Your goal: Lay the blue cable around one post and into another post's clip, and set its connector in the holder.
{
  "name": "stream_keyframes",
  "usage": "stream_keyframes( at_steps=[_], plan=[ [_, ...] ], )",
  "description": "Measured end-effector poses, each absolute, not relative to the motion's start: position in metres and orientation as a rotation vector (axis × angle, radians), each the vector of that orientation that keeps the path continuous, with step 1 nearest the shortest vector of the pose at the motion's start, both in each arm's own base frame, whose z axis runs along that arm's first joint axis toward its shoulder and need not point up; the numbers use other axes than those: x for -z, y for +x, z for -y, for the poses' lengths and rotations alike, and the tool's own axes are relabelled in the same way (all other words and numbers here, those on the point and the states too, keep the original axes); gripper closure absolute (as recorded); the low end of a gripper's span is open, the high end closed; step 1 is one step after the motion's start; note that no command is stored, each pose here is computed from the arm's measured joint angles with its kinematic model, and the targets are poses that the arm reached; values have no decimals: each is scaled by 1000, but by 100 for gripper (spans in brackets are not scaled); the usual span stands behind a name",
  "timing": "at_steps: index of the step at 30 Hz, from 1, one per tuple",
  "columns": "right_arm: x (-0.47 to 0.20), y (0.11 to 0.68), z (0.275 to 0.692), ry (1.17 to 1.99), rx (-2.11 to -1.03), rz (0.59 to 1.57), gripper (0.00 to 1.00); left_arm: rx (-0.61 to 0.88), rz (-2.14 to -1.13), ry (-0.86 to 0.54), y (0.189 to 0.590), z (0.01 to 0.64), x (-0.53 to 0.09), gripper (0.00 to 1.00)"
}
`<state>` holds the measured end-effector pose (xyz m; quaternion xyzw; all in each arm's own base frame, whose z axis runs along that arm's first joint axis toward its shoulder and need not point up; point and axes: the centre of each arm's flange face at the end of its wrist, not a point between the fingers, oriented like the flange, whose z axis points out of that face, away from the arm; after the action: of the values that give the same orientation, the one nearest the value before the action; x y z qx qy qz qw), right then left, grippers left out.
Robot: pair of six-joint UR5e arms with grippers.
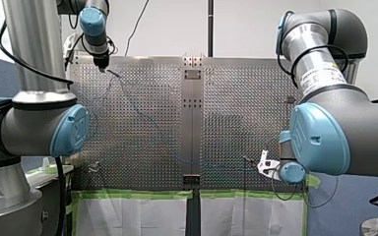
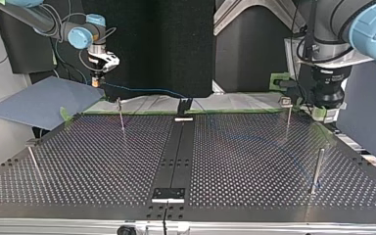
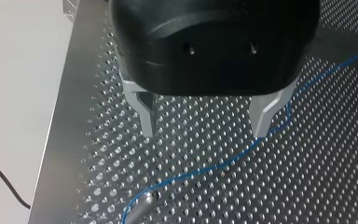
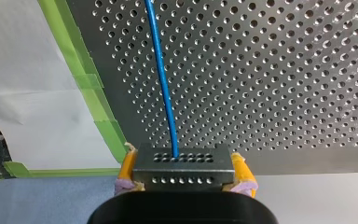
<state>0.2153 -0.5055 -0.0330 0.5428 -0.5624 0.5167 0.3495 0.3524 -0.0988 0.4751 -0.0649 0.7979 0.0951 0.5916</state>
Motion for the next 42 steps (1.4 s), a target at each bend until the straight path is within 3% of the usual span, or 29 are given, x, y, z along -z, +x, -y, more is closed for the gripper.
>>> stream_keyframes(
  at_steps=[11,42],
  plan=[
    [33,217,506,1406,-1348,1451,100,-202,-1921,-167,343,99,-474,2],
    [33,220,504,1415,-1349,1449,100,-284,-1924,-264,337,90,-473,2]
  ],
)
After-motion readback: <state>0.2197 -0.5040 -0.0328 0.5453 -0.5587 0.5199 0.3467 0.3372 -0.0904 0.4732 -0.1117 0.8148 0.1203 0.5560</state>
